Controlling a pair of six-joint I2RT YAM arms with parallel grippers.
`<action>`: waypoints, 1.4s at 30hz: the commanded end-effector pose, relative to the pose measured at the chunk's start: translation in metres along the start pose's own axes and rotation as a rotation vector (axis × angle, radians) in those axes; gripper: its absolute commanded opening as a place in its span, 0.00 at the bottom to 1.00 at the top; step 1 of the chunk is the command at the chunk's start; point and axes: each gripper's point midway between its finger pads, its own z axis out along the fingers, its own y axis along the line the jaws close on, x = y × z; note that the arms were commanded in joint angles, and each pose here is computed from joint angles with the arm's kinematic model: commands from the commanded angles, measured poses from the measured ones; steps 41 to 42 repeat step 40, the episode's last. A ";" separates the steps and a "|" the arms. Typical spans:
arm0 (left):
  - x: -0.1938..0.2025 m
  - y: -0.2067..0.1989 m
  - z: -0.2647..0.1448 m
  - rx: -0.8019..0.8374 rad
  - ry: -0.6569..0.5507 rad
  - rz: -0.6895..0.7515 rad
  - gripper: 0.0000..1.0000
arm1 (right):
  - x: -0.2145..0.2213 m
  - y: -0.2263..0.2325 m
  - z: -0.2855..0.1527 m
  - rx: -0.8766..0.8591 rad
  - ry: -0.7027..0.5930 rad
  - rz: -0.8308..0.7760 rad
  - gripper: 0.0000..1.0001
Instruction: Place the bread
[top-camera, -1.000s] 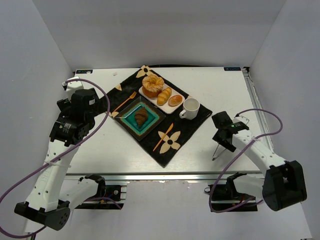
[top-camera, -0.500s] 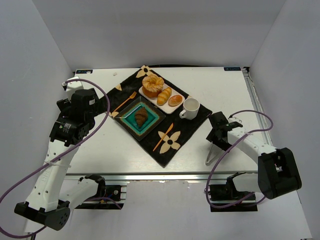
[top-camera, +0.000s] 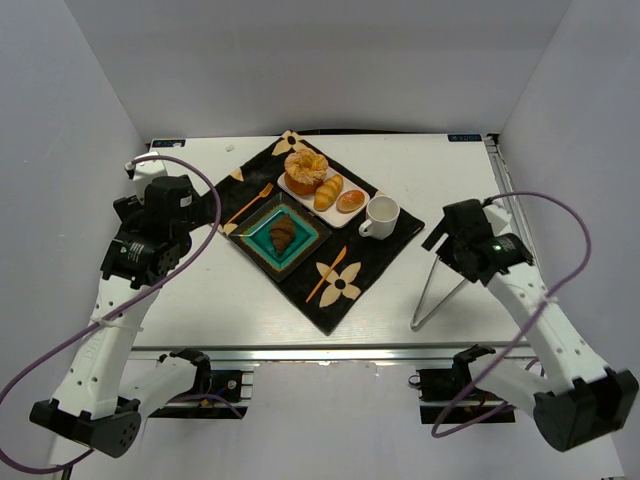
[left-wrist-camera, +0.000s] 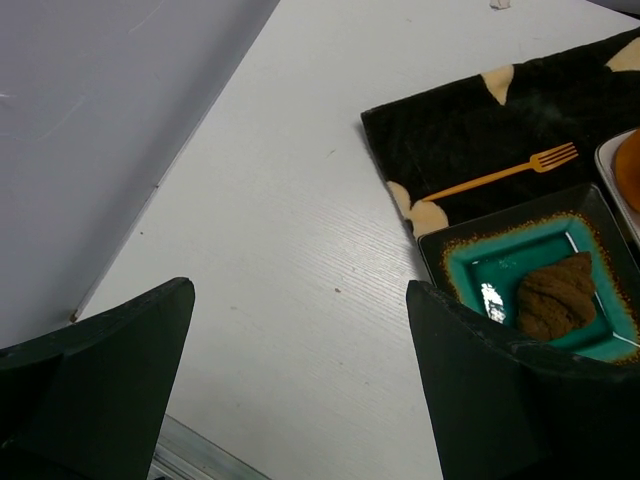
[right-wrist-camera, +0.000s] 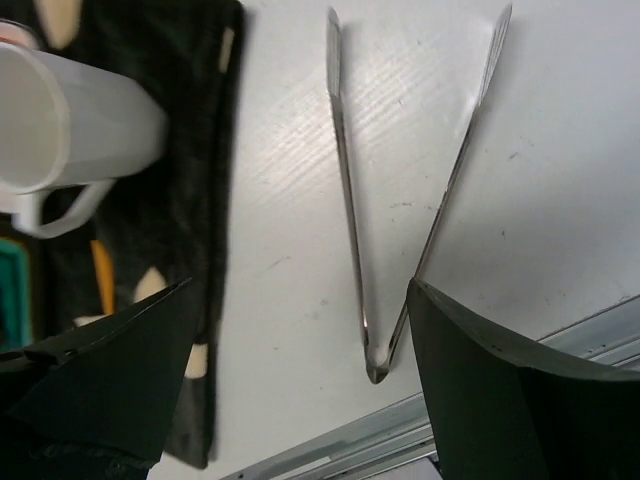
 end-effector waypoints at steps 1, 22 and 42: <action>-0.023 0.010 -0.009 -0.041 -0.057 -0.029 0.98 | -0.018 -0.013 -0.043 -0.024 -0.046 -0.047 0.89; -0.024 0.016 -0.007 -0.085 -0.075 -0.036 0.98 | -0.066 -0.012 -0.094 -0.074 -0.203 0.022 0.89; -0.025 0.019 -0.008 -0.096 -0.081 -0.039 0.98 | -0.058 -0.012 -0.084 -0.059 -0.176 0.004 0.89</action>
